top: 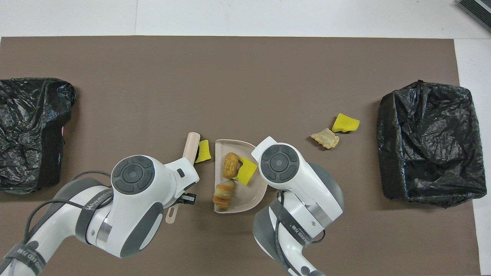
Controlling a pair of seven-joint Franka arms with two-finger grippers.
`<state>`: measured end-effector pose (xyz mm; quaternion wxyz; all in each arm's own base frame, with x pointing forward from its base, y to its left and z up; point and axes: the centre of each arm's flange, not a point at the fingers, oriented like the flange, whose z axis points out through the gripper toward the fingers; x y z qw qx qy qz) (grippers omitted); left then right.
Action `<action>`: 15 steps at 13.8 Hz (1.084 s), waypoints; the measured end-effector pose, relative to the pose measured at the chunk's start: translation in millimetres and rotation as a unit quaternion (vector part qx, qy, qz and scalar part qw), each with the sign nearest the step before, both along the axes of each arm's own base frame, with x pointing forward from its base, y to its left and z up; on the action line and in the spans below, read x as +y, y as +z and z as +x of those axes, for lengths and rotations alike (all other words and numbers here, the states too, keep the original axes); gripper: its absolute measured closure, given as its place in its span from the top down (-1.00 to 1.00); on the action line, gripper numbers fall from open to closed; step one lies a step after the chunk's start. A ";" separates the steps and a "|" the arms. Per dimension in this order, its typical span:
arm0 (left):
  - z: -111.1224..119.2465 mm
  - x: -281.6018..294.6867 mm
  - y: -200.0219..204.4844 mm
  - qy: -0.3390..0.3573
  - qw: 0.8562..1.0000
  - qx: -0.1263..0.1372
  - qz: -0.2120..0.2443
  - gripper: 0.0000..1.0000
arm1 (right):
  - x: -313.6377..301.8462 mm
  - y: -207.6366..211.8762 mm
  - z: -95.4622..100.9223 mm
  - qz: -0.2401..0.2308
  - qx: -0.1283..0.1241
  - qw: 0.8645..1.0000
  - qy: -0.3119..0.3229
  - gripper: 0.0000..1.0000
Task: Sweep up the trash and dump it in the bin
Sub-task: 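Sweep the yellow sponge piece into the dustpan with the brush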
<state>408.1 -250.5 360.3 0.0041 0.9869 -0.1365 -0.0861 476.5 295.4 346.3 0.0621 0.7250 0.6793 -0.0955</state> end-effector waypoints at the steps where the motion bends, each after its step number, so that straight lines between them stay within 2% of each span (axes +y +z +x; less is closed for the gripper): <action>1: -3.1 -3.3 0.2 0.001 1.000 0.003 -0.004 -0.48 | -0.2 -0.4 0.0 0.000 0.000 1.000 0.000 -0.34; 8: -19.9 -22.9 2.9 0.005 0.999 0.017 -0.033 -0.48 | -1.0 -1.5 0.1 -0.001 0.001 1.000 -0.002 -0.34; 15: -16.6 -28.7 4.1 0.015 0.998 -0.004 -0.068 -0.48 | -1.5 -1.8 0.3 -0.001 0.001 1.000 -0.002 -0.34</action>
